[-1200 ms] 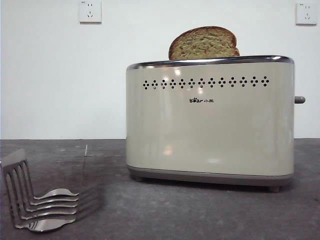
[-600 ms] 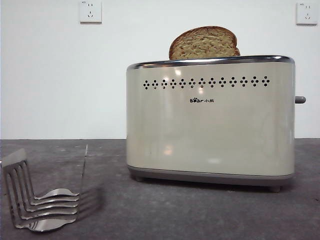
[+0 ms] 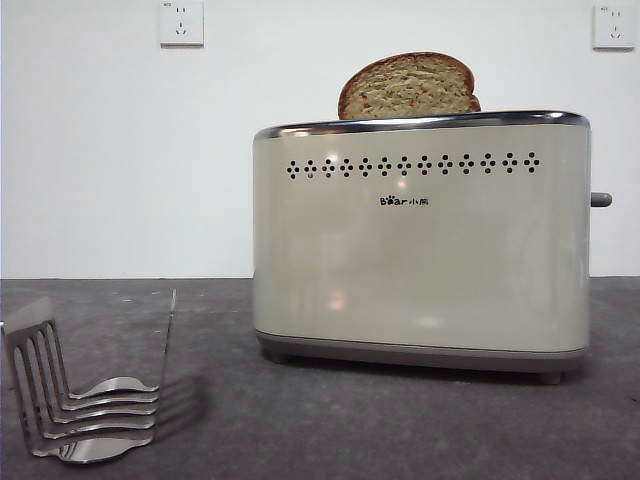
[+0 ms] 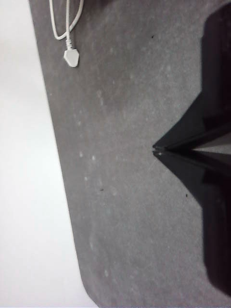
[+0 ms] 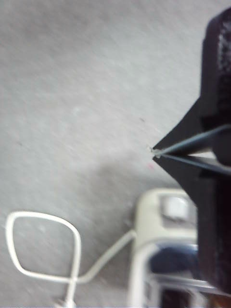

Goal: Pick up a slice of bread from the rack,put the bread on the toaster,press the button

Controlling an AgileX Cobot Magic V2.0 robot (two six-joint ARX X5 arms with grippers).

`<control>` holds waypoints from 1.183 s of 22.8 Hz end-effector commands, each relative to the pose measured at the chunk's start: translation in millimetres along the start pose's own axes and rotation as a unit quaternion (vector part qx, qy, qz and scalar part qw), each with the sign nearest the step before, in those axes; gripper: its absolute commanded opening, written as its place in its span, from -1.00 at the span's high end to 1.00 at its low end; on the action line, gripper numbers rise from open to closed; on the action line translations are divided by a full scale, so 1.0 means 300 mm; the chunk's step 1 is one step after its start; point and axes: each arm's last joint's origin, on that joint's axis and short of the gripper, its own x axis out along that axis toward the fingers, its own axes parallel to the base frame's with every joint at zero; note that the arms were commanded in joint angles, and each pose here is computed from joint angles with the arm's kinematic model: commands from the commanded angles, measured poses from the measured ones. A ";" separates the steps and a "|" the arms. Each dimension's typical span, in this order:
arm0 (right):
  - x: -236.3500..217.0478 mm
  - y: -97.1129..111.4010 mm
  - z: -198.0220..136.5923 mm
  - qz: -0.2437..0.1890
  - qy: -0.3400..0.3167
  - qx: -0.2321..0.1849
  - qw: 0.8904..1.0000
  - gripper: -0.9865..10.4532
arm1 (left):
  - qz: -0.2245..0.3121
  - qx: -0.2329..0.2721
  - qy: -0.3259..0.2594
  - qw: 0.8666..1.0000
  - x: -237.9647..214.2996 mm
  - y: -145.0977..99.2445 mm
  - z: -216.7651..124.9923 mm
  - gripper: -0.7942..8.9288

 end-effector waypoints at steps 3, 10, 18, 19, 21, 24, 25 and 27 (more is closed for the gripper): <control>0.041 -0.009 0.037 -0.021 -0.020 -0.007 1.000 0.83 | 0.011 -0.029 0.012 0.999 0.013 0.003 -0.039 0.84; 0.052 -0.012 0.079 -0.039 -0.074 -0.014 0.996 0.83 | 0.027 -0.043 0.013 0.999 0.014 0.014 -0.042 0.84; 0.047 -0.010 0.105 -0.039 -0.115 -0.020 0.992 0.83 | 0.019 -0.044 0.014 0.999 0.015 0.013 -0.042 0.84; 0.047 -0.010 0.106 -0.039 -0.116 -0.020 0.992 0.83 | 0.019 -0.044 0.015 0.999 0.015 0.013 -0.043 0.84; 0.047 -0.010 0.106 -0.039 -0.116 -0.020 0.992 0.83 | 0.018 -0.044 0.018 0.999 0.017 0.013 -0.044 0.84; 0.047 -0.010 0.106 -0.039 -0.116 -0.020 0.992 0.83 | 0.018 -0.044 0.023 0.999 0.018 0.013 -0.046 0.84; 0.047 -0.010 0.106 -0.039 -0.116 -0.020 0.992 0.83 | 0.018 -0.044 0.024 0.999 0.019 0.013 -0.047 0.84; 0.047 -0.010 0.106 -0.039 -0.116 -0.020 0.992 0.83 | 0.017 -0.044 0.027 0.999 0.020 0.012 -0.049 0.84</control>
